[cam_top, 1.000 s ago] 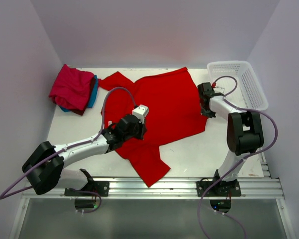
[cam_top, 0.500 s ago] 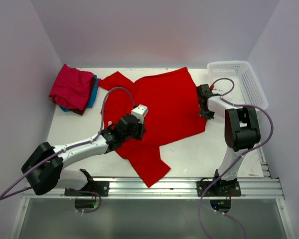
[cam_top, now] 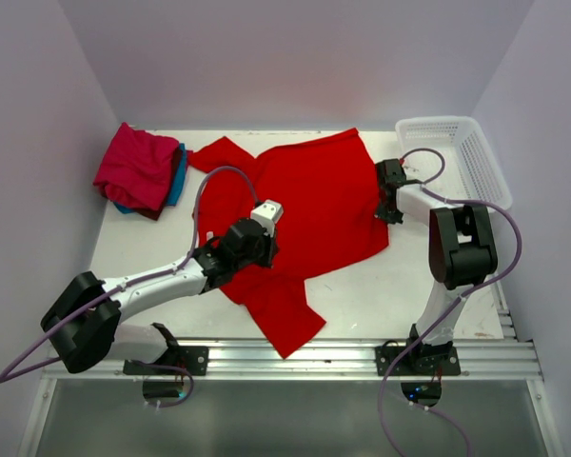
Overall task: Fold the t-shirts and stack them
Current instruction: Flatten out the tshirt
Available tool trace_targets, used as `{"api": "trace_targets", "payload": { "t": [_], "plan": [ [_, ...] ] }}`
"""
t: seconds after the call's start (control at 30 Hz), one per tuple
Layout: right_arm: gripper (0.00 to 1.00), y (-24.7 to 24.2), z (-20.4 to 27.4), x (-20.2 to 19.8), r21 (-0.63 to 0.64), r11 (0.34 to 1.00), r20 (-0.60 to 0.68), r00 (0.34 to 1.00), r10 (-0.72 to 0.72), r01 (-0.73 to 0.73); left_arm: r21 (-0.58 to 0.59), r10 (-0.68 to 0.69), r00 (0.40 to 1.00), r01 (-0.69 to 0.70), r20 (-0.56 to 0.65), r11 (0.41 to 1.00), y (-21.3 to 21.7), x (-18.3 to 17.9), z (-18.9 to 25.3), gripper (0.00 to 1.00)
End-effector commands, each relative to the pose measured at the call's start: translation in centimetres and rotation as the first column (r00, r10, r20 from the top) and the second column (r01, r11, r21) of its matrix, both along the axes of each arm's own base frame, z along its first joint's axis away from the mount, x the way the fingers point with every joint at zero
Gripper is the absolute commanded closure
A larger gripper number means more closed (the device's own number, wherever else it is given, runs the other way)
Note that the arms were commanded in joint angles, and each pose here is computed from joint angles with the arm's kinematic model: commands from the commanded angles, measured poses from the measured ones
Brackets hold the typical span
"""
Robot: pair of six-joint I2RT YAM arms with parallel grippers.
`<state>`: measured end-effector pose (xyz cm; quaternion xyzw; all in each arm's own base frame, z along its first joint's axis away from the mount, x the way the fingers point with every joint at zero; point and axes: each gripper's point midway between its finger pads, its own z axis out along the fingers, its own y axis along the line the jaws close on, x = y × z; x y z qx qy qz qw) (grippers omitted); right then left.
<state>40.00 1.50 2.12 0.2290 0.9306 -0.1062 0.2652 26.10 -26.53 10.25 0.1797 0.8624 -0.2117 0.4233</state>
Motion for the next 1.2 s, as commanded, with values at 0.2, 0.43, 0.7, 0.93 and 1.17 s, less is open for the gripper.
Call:
{"api": "trace_targets", "payload": {
  "t": [0.2, 0.43, 0.7, 0.93, 1.17],
  "plan": [
    [1.00, 0.7, 2.1, 1.2, 0.035, 0.998, 0.095, 0.995, 0.042, -0.046, -0.023, -0.006, 1.000, 0.006, 0.013, 1.000, -0.5, 0.1, 0.4, 1.00],
    [0.68, 0.3, 1.4, 1.5, 0.005, 0.999, 0.059, 0.997, 0.040, -0.040, -0.024, -0.013, 1.000, 0.013, 0.005, 1.000, -0.7, 0.0, 0.2, 1.00],
    [0.67, 0.3, 0.0, 2.2, 0.005, 0.999, 0.032, 0.999, 0.033, -0.034, -0.018, -0.006, 1.000, 0.006, 0.005, 1.000, -0.3, -0.1, 0.0, 1.00],
    [0.87, 0.4, -0.6, 3.6, 0.009, 0.999, 0.000, 0.999, 0.047, -0.047, -0.025, -0.008, 1.000, 0.008, 0.003, 1.000, -0.3, -0.3, 0.1, 1.00],
    [1.00, -0.1, -0.6, 3.6, -0.013, 0.999, -0.015, 0.999, 0.035, -0.036, -0.027, 0.002, 1.000, -0.002, 0.010, 1.000, 0.3, -0.6, 0.3, 1.00]
  ]
}}
